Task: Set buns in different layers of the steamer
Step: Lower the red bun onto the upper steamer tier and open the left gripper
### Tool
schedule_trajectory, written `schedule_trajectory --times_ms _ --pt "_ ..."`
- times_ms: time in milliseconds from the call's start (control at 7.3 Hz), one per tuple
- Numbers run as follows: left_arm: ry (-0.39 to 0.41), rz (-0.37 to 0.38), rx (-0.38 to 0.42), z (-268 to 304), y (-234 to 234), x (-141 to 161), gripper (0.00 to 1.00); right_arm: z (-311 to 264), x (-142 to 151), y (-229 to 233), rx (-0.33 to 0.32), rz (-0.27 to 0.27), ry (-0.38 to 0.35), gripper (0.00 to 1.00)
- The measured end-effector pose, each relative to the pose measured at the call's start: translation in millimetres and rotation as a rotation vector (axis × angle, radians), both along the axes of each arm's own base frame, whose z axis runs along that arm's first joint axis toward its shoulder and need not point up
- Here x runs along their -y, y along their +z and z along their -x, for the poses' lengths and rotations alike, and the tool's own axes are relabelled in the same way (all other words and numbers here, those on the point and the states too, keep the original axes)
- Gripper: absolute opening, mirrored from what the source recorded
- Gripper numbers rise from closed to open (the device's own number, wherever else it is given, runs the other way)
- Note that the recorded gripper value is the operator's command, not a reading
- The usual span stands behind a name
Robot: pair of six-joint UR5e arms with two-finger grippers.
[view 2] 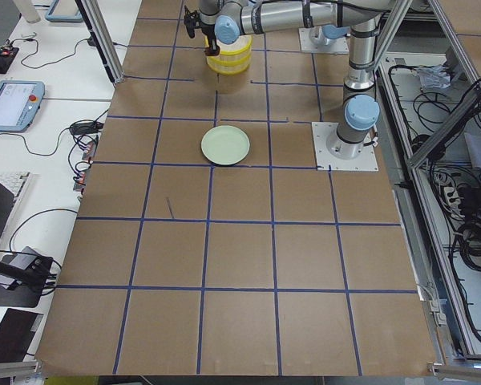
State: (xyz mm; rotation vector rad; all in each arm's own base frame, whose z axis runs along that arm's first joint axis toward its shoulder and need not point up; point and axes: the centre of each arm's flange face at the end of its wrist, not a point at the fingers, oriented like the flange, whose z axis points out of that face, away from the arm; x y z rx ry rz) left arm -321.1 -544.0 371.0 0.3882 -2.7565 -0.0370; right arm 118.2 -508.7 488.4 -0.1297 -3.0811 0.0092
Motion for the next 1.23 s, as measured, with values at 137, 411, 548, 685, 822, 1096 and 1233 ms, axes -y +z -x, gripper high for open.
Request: schedule_trajectory --times_ms 137,411,548,685,822,1096,1233 --pt "0.023 -0.021 -0.083 40.2 -6.6 -10.5 0.07 0.5 -0.4 -0.8 0.000 -0.005 0.000 1.00" --pt "0.047 -0.048 -0.139 95.3 -42.9 -21.5 0.71 -0.7 -1.2 -1.0 0.005 -0.006 0.001 1.00" --pt "0.058 -0.062 -0.137 106.1 -57.1 -26.2 0.87 -1.2 -1.2 -0.8 0.007 -0.004 0.002 1.00" --pt "0.065 -0.065 -0.125 109.3 -64.5 -28.3 0.96 -1.6 -1.3 -0.7 0.009 -0.004 0.002 1.00" --pt "0.070 -0.063 -0.112 109.5 -68.3 -28.9 0.96 -2.2 -1.3 -0.6 0.010 -0.003 0.003 1.00" --pt "0.074 -0.065 -0.103 109.1 -71.9 -29.7 0.96 -2.5 -1.3 -0.6 0.011 -0.002 0.003 1.00" --pt "0.075 -0.067 -0.104 109.1 -72.9 -30.2 0.96 -2.8 -1.6 -0.3 0.012 -0.002 0.004 1.00"
